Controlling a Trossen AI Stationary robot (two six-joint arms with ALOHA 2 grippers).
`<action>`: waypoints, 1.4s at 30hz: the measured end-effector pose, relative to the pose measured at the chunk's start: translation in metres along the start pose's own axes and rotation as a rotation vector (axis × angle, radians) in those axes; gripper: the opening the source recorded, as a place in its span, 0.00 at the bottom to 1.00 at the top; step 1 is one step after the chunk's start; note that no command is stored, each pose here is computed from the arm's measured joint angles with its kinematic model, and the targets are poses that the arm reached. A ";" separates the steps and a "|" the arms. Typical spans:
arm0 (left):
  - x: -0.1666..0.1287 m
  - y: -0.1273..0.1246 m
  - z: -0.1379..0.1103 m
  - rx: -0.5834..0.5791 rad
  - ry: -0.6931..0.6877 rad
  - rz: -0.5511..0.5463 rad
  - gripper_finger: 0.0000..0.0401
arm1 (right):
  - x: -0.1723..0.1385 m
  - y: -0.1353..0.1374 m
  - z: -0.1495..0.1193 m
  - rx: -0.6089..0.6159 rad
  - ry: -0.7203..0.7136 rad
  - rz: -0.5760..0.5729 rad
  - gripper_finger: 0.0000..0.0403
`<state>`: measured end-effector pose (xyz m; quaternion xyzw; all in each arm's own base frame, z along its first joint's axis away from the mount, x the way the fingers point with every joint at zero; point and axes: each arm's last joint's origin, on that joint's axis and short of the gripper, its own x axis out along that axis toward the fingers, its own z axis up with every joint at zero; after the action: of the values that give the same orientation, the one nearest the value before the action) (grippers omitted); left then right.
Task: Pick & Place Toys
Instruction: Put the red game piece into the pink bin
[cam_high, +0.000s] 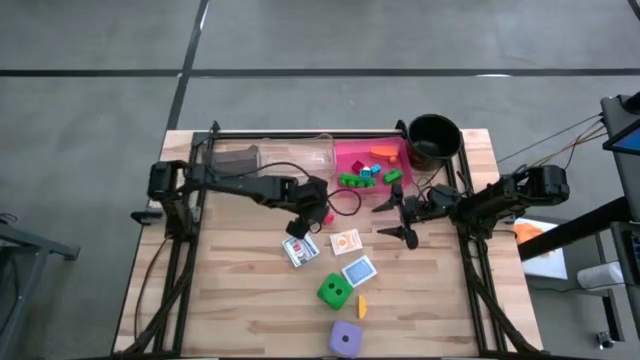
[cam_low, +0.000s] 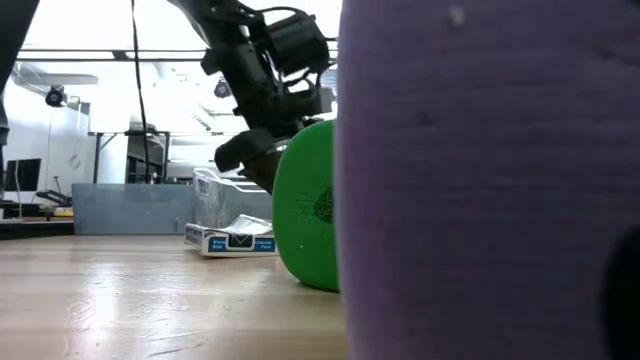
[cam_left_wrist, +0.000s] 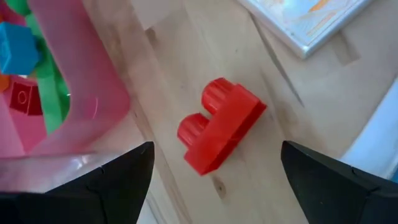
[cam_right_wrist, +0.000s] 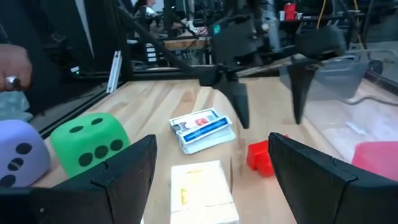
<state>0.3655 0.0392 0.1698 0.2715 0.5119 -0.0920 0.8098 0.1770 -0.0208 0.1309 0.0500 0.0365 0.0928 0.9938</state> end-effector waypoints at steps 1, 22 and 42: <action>0.003 0.002 0.000 0.011 0.004 -0.002 0.87 | 0.000 0.001 -0.001 0.001 0.003 0.003 0.76; 0.047 0.005 0.003 0.043 0.102 -0.114 0.63 | -0.003 0.002 -0.004 0.024 0.016 0.010 0.76; 0.026 0.008 0.005 -0.024 0.094 -0.098 0.05 | -0.003 0.003 -0.004 0.032 0.017 0.010 0.76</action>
<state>0.3842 0.0466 0.1514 0.2403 0.5630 -0.1123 0.7828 0.1732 -0.0184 0.1274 0.0653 0.0460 0.0976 0.9920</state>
